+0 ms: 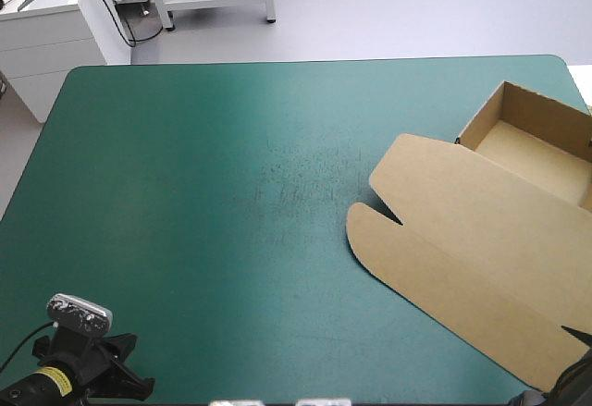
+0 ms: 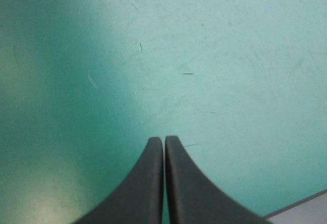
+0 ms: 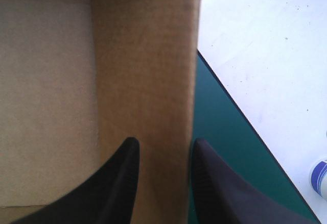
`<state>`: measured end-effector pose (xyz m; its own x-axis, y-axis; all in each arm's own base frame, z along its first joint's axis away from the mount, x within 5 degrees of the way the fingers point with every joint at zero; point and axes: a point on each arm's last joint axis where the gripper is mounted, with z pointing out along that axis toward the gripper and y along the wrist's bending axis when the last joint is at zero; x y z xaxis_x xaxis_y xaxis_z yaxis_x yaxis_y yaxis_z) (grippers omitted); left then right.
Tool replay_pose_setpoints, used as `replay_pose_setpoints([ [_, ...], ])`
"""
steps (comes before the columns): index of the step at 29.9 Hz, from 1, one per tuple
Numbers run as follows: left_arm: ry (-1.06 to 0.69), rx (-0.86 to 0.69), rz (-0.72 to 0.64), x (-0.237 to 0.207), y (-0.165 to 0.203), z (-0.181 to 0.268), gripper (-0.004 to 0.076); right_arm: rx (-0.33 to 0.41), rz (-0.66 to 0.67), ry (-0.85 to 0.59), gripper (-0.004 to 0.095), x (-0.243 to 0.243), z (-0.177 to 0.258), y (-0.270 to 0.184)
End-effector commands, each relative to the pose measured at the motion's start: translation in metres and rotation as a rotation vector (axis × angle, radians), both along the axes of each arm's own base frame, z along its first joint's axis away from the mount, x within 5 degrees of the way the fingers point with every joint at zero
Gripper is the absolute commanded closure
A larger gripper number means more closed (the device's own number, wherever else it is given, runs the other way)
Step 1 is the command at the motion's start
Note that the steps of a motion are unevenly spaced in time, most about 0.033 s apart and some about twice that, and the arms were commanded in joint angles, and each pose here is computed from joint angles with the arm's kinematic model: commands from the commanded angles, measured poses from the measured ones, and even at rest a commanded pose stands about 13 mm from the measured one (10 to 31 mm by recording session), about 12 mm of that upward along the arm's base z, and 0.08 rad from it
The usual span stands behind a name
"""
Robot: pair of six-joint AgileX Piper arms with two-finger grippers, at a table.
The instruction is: Fold the box
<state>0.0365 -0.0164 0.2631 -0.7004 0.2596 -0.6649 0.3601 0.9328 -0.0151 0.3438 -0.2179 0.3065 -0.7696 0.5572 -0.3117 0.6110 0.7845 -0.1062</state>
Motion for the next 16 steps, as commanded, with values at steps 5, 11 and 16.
replay_pose_setpoints([
  [5,-0.057,-0.039,0.0,0.004,-0.002,0.01,0.0732,-0.093,0.049,-0.075,0.054,-0.026,0.052,0.01],
  [11,-0.058,-0.036,-0.003,0.004,-0.002,0.01,0.0732,-0.047,0.093,-0.149,0.065,-0.061,0.075,0.041],
  [16,-0.058,-0.036,-0.003,0.004,-0.002,0.01,0.0732,0.015,0.216,-0.233,0.0925,-0.102,0.09,0.086],
])
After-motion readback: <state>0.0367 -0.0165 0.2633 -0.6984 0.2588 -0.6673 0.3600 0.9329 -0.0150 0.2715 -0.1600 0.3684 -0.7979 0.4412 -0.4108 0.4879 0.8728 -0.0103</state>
